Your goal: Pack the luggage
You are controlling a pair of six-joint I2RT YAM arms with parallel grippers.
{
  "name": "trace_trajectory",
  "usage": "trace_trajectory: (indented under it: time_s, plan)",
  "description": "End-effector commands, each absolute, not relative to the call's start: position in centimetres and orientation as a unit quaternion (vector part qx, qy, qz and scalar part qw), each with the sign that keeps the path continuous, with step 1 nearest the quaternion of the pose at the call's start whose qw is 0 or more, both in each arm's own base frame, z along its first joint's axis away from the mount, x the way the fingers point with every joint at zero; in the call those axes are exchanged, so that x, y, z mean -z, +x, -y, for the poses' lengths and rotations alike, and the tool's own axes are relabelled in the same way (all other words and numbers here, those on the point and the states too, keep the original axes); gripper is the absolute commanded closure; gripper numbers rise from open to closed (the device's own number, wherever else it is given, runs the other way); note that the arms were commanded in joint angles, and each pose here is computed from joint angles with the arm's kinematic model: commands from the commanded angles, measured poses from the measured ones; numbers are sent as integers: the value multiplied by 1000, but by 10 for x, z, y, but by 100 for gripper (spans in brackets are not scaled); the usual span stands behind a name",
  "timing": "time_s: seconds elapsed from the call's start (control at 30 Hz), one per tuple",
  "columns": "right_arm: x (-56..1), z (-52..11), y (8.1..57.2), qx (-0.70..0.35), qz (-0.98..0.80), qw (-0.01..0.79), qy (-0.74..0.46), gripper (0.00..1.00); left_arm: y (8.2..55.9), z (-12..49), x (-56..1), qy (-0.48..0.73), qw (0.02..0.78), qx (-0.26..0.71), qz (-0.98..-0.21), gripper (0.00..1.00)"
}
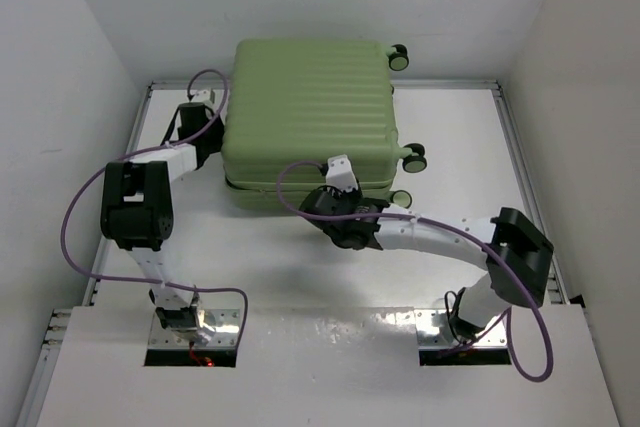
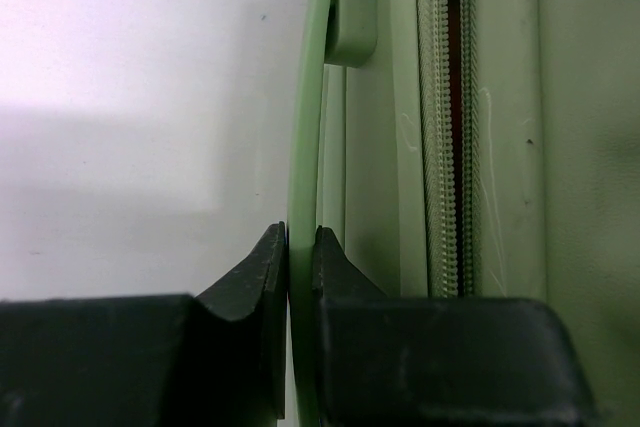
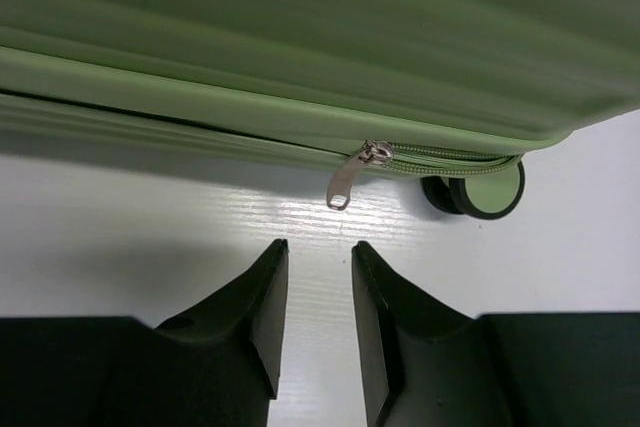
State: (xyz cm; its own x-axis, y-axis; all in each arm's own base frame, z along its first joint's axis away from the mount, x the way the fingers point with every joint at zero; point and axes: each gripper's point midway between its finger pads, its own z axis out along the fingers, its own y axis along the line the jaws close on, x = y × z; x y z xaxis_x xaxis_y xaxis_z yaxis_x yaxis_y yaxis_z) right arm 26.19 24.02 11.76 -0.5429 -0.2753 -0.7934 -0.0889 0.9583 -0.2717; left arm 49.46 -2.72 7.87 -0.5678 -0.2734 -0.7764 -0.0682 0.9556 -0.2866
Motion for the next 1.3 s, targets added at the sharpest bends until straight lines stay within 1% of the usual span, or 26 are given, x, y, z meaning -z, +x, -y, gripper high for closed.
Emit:
trace_trajectory:
  time_s: [0.0, 0.2, 0.43, 0.5, 0.57, 0.63, 0.67, 0.73, 0.83, 0.87, 0.9, 0.93, 1.0, 1.03, 1.1, 1.13, 1.2, 1.23, 1.27]
  plan:
    - [-122, -237, 270, 108, -866, 482, -77, 68, 432, 40, -9, -128, 313, 125, -933, 100]
    - [-107, -236, 273, 124, -864, 479, -89, 68, 434, 37, -8, -131, 314, 138, -930, 100]
    - [-90, -223, 293, 161, -861, 478, -67, 68, 435, 33, -2, -141, 310, 145, -929, 100]
    - [-87, -221, 296, 166, -859, 480, -62, 71, 437, 33, -4, -140, 314, 145, -928, 100]
    - [-87, -220, 300, 172, -851, 491, -70, 75, 437, 28, -4, -145, 315, 144, -927, 100]
    - [-90, -217, 304, 176, -847, 496, -69, 84, 436, 24, -2, -150, 316, 142, -926, 100]
    - [-90, -215, 306, 177, -847, 496, -66, 92, 436, 23, -2, -150, 316, 142, -926, 100]
    - [-93, -212, 310, 176, -847, 499, -61, 100, 433, 18, 1, -157, 312, 140, -927, 100]
    - [-101, -203, 316, 172, -844, 506, -53, 100, 428, 12, 3, -171, 308, 142, -925, 100]
    - [-90, -190, 314, 183, -848, 493, -61, 100, 424, 12, 2, -171, 308, 142, -925, 100]
    - [-106, -190, 316, 159, -843, 512, -41, 100, 421, 7, 3, -176, 309, 140, -924, 100]
    - [-107, -186, 315, 155, -844, 512, -37, 100, 418, -1, 2, -185, 311, 133, -923, 100]
    - [-98, -172, 305, 145, -854, 498, -34, 100, 421, -9, -7, -185, 329, 125, -918, 100]
    - [-104, -168, 300, 131, -854, 502, -28, 100, 417, -11, -6, -183, 329, 118, -919, 100]
    - [-91, -159, 288, 128, -864, 486, -32, 100, 415, -19, -6, -192, 331, 105, -918, 100]
    - [-99, -161, 285, 106, -864, 491, -29, 100, 415, -19, -6, -188, 332, 103, -919, 100]
    - [-88, -160, 279, 91, -869, 484, -43, 100, 410, -22, -5, -193, 326, 101, -920, 100]
    - [-95, -163, 280, 73, -866, 494, -38, 100, 406, -22, -2, -194, 322, 101, -921, 100]
    - [-86, -164, 273, 54, -873, 483, -49, 100, 404, -22, -3, -194, 323, 101, -921, 100]
